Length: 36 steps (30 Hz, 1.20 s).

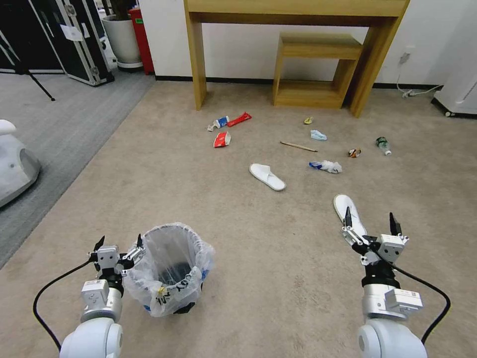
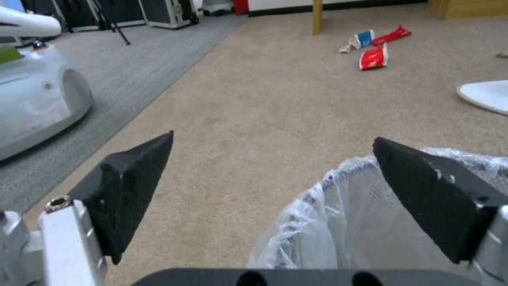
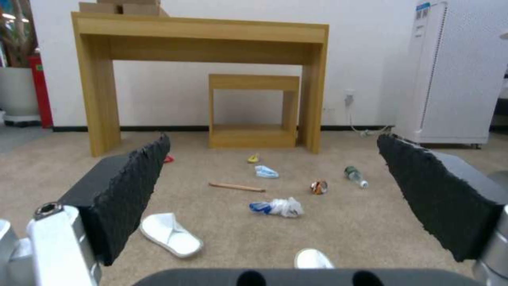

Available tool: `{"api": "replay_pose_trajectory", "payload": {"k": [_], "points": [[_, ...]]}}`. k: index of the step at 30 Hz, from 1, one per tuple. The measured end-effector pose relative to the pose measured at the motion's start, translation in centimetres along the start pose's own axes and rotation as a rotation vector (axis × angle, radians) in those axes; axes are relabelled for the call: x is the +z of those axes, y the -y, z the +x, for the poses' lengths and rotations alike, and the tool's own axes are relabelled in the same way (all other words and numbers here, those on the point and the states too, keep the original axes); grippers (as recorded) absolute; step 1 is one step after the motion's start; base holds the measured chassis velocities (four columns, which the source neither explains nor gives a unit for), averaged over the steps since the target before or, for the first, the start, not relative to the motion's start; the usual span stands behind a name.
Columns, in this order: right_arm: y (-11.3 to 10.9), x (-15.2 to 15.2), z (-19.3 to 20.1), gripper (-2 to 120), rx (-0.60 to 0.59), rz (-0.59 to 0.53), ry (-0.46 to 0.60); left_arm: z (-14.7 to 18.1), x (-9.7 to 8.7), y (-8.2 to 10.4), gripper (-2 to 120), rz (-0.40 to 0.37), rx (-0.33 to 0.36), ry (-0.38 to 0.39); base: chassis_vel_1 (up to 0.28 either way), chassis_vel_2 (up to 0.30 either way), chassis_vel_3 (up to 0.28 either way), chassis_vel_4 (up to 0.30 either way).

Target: Pick up the trash bin and place the garbage on the floor into it.

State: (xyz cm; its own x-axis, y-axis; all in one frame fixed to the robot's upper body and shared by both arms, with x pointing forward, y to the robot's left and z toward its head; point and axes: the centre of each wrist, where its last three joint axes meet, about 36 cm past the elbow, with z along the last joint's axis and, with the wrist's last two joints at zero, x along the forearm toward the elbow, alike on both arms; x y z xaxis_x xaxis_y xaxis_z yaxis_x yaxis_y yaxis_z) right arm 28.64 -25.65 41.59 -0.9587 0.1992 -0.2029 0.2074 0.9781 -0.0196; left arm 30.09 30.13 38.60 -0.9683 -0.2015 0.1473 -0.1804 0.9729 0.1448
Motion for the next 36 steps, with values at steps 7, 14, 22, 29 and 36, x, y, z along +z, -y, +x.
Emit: {"api": "replay_pose_trajectory", "payload": {"k": [7, 14, 22, 29, 36], "points": [[0.0, -0.1, 0.0, 100, -0.002, -0.001, -0.006, 0.0, 0.1, -0.1, 100, -0.002, 0.0, -0.002, 0.0, 0.0, 0.0, 0.0], [0.0, -0.2, -0.1, 100, -0.002, -0.001, -0.005, -0.1, 0.1, -0.1, 100, -0.004, 0.0, -0.002, 0.0, 0.0, 0.0, 0.0], [0.2, 0.1, -0.3, 99, -0.001, 0.002, -0.007, -0.3, 0.5, 0.0, 100, -0.002, 0.002, -0.011, 0.0, 0.0, 0.0, 0.0], [0.0, 0.4, -0.4, 100, 0.01, -0.002, -0.011, -0.5, 0.7, 0.0, 100, -0.003, 0.002, -0.017, -0.045, 0.045, 0.045, -0.04], [0.0, 0.2, -0.5, 100, 0.014, -0.001, -0.016, -0.7, 0.3, -1.1, 100, -0.007, 0.012, -0.041, -0.051, 0.05, 0.04, -0.045]]}}
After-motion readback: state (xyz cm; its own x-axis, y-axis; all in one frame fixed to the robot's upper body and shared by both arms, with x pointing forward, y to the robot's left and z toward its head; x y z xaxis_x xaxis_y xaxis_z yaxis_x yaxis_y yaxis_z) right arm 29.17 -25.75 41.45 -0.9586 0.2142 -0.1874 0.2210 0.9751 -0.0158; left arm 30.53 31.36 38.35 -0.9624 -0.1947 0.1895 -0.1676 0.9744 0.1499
